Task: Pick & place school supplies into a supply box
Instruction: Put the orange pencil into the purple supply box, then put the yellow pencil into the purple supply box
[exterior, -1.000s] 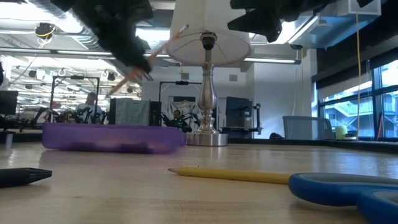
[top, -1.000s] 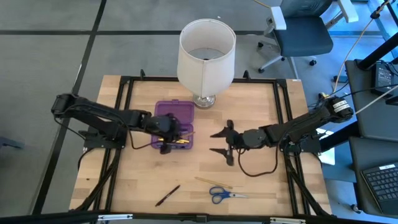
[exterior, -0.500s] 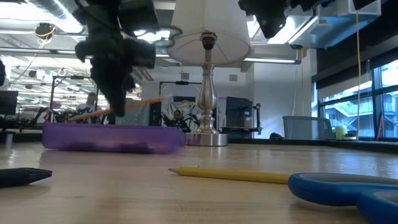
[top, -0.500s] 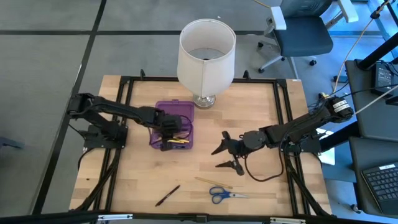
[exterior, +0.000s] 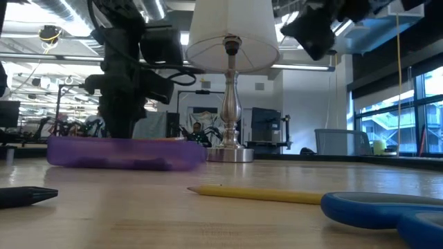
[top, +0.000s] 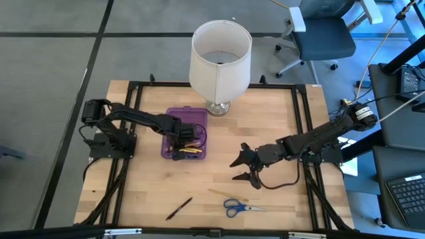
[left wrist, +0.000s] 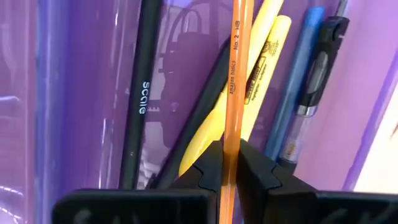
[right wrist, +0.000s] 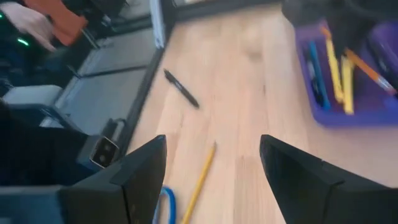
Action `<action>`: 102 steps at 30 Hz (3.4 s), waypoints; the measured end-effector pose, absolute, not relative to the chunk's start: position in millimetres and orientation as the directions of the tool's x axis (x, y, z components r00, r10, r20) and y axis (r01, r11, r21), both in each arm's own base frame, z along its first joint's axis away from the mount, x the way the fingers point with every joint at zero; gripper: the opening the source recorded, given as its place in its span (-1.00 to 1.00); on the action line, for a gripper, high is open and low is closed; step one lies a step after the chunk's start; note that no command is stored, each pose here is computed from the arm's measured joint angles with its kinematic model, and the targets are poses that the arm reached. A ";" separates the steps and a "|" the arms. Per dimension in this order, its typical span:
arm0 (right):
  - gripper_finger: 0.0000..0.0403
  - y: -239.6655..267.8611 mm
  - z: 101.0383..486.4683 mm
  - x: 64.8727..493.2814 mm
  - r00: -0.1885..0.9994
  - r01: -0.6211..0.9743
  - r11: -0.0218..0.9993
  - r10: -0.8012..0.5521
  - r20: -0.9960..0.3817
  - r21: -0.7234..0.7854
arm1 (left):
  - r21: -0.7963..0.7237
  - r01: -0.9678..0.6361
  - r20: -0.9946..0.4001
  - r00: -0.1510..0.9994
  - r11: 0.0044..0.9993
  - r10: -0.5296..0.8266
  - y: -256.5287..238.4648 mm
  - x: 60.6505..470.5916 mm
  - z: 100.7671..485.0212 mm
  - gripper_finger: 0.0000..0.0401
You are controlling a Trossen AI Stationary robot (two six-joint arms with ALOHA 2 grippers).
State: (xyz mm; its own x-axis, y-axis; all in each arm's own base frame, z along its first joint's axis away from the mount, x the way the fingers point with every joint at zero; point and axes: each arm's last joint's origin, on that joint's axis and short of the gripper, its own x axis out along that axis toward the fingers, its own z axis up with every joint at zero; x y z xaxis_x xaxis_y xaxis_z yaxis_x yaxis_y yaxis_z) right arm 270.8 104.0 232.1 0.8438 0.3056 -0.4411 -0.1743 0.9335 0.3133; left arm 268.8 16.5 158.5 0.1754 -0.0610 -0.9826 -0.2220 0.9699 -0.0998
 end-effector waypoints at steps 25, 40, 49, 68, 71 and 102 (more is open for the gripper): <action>0.05 154.0 240.7 268.1 0.590 -0.025 0.984 0.158 -0.792 0.178 | -0.099 -0.149 -0.949 0.312 0.984 -0.048 21.6 298.7 205.1 -0.45; 0.05 229.5 181.3 309.2 0.302 -0.028 0.999 0.033 -0.953 0.026 | -0.090 -0.121 -0.946 0.320 0.989 -0.047 21.7 300.2 208.1 -0.49; 0.05 230.6 164.1 306.9 0.148 0.121 0.993 -0.015 -0.989 0.003 | -0.089 -0.117 -0.946 0.320 0.989 -0.047 21.8 300.2 208.1 -0.47; 0.05 230.7 150.8 302.3 0.141 0.178 0.983 0.013 -0.990 0.038 | -0.089 -0.117 -0.946 0.321 0.989 -0.047 21.7 300.3 208.1 -0.49; 0.05 228.2 142.2 299.2 0.138 0.196 0.980 0.011 -0.990 0.038 | -0.089 -0.117 -0.946 0.321 0.989 -0.047 21.8 300.3 208.1 -0.49; -0.85 225.7 130.7 295.1 0.141 0.145 0.988 0.035 -0.989 0.056 | -0.089 -0.116 -0.943 0.329 0.989 -0.046 21.8 301.0 208.5 -0.48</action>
